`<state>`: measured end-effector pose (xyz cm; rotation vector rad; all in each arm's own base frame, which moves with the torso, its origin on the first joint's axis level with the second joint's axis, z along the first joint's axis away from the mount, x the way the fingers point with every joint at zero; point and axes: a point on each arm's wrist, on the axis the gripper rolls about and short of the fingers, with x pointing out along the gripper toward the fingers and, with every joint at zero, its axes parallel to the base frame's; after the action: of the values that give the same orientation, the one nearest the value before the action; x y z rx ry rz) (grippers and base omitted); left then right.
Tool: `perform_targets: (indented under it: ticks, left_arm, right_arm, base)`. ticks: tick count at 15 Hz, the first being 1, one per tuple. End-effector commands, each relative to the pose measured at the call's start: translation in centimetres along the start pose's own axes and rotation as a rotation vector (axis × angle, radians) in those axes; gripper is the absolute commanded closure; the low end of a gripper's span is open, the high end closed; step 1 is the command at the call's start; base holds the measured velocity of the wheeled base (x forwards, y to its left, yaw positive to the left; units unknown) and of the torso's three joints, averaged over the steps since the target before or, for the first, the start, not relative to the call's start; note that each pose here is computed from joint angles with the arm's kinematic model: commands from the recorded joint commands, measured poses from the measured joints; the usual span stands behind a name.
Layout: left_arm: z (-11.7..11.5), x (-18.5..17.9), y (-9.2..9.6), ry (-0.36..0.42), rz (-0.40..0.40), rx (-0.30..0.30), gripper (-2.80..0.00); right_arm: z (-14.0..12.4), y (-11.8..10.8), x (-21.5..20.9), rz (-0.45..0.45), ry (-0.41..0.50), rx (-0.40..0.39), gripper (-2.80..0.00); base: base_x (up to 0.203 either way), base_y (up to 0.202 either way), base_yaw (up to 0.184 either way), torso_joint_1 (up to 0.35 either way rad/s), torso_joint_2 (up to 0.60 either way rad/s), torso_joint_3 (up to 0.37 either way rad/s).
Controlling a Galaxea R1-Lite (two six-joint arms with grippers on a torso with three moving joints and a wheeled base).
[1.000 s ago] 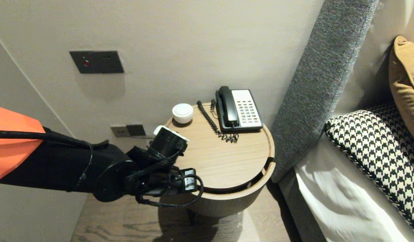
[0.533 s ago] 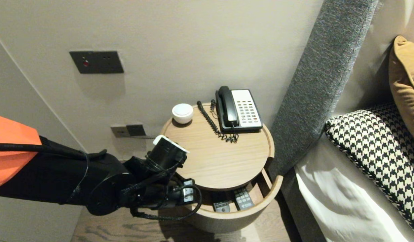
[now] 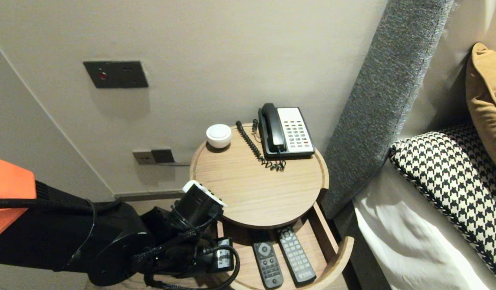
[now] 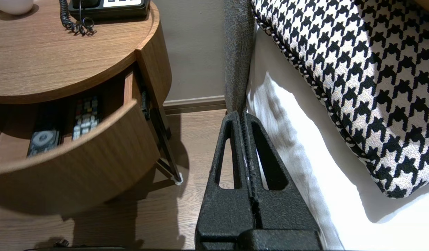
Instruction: Open the nightstand drawer
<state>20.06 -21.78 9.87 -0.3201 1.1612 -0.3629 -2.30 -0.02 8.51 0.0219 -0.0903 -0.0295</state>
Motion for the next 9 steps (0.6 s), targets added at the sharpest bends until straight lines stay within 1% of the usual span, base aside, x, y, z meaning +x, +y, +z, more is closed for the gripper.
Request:
perform_targets:
  ticks: [1, 7, 9]
  left_arm:
    - [-0.8, -0.7, 0.0, 0.014, -0.014, -0.003, 0.00]
    - [-3.2, -1.9, -0.1, 0.049, -0.032, 0.042, 0.00]
    - [-3.9, -1.8, 0.1, 0.065, -0.024, 0.029, 0.00]
  right_arm:
    - [-1.1, 0.0, 0.2, -0.001, 0.041, -0.001, 0.00]
    - [-1.1, 0.0, 0.2, -0.001, 0.039, -0.001, 0.00]
    - [-1.1, 0.0, 0.2, -0.001, 0.039, -0.001, 0.00]
  base:
    - [0.000, 0.000, 0.000, 0.000, 0.00, 0.000]
    - [0.000, 0.000, 0.000, 0.000, 0.00, 0.000]
    - [0.000, 0.000, 0.000, 0.000, 0.00, 0.000]
